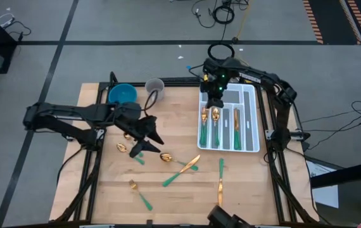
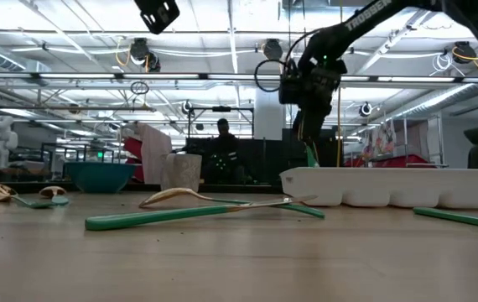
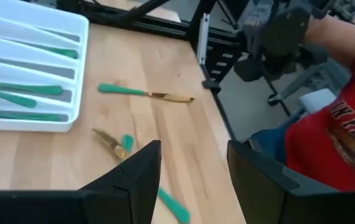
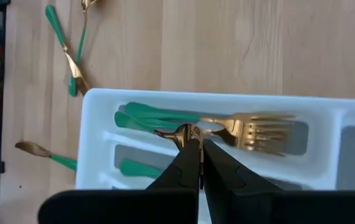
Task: Sort silverware
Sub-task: Put the green fork into the white silverware organizer
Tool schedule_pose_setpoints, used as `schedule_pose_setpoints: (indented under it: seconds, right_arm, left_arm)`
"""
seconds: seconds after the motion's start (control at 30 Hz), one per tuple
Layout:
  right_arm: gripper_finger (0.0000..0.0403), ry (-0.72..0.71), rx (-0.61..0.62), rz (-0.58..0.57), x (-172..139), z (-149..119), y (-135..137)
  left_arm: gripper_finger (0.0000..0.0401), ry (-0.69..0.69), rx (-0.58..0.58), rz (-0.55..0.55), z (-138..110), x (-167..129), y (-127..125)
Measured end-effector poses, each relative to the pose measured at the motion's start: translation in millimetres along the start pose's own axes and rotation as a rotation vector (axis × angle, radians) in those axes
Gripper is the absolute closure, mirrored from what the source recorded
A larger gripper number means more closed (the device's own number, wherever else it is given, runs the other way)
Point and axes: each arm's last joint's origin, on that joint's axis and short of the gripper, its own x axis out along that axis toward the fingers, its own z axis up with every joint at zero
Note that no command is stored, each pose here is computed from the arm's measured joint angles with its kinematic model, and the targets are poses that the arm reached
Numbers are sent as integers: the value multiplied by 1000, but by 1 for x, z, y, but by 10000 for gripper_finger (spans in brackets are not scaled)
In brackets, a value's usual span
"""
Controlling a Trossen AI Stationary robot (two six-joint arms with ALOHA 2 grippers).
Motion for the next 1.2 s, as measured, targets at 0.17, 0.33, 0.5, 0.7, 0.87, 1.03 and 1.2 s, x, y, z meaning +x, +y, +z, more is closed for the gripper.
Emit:
schedule_pose_setpoints:
  seconds: [0.17,0.33,0.5,0.7,0.87,1.03,1.2]
  right_arm:
    - [403,26,9,20,19,-1,-17]
    - [403,51,42,65,38,-7,-35]
    - [403,59,66,81,53,-11,-51]
    - [403,71,79,91,62,-13,-58]
    - [403,70,106,73,63,-12,-59]
    - [396,94,149,-4,63,-12,-62]
    - [366,102,150,-38,63,-11,-64]
  left_arm:
    - [212,29,3,26,-4,-1,-4]
    - [212,44,25,45,-6,1,-7]
    - [212,48,27,59,-7,1,-7]
    - [212,54,48,61,-7,1,-6]
    - [212,53,48,62,-7,1,-6]
    - [212,53,48,62,-7,1,-6]
    - [212,53,48,62,-7,1,-6]
